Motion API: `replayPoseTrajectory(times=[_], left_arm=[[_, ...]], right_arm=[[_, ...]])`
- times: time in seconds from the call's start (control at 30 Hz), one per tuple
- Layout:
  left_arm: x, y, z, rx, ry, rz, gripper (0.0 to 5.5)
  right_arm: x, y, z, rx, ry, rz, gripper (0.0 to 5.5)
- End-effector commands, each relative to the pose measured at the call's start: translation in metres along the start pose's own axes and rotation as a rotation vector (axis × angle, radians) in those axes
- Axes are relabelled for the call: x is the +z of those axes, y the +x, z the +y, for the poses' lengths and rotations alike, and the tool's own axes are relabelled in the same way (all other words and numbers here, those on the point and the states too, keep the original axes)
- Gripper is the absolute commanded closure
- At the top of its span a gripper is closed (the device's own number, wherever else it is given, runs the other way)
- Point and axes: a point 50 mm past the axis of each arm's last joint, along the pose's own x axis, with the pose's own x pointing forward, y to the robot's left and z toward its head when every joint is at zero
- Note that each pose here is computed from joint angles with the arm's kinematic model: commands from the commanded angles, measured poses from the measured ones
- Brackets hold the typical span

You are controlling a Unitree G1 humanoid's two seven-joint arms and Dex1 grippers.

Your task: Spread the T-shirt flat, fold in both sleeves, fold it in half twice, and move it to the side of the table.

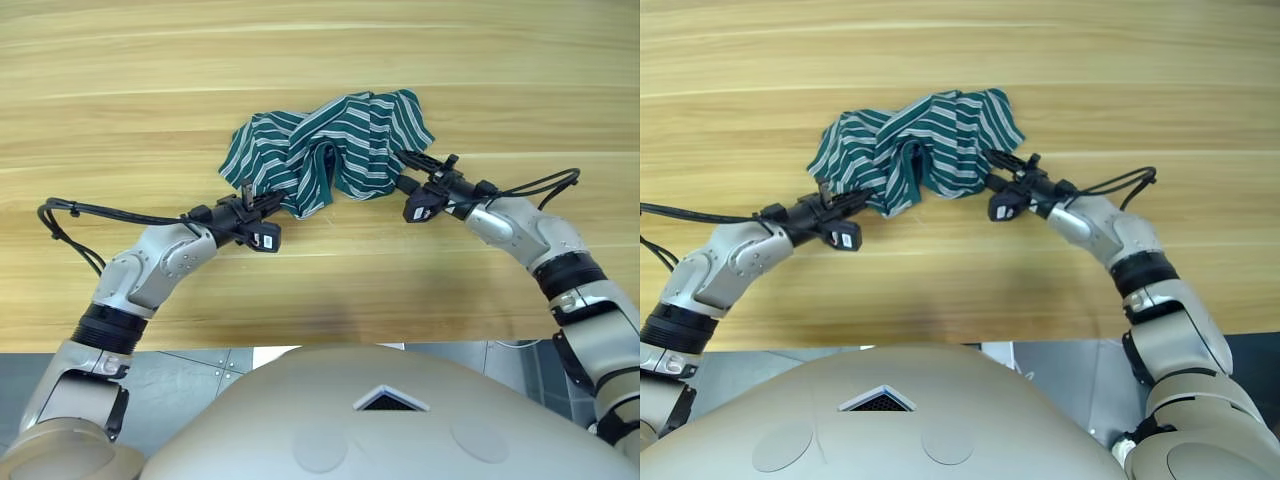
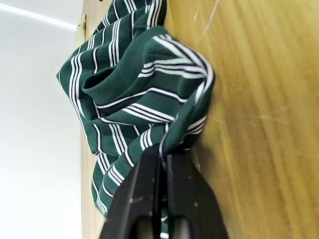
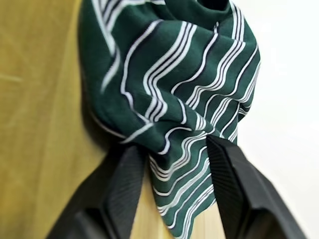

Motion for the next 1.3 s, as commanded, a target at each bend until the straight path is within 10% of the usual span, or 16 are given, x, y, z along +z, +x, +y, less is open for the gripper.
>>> replayPoseTrajectory(times=[0.03, 0.6, 1.07, 1.3], left_arm=[[-0.003, 0.000, -0.012, -0.054, -0.018, 0.026, 5.50], [-0.007, -0.007, 0.003, 0.191, -0.217, -0.025, 5.50], [0.045, -0.081, 0.006, 0.467, -0.796, -0.574, 5.50], [-0.049, -0.037, 0.087, 0.781, -0.731, -0.385, 5.50]], right_arm=[[0.004, -0.013, 0.039, 0.172, 0.035, 0.020, 3.92], [0.002, -0.022, 0.023, 0.015, 0.132, 0.030, 5.47], [0.038, -0.149, -0.070, -0.675, 0.707, -0.353, 5.47], [-0.022, -0.073, -0.142, -0.877, 0.663, -0.195, 5.47]])
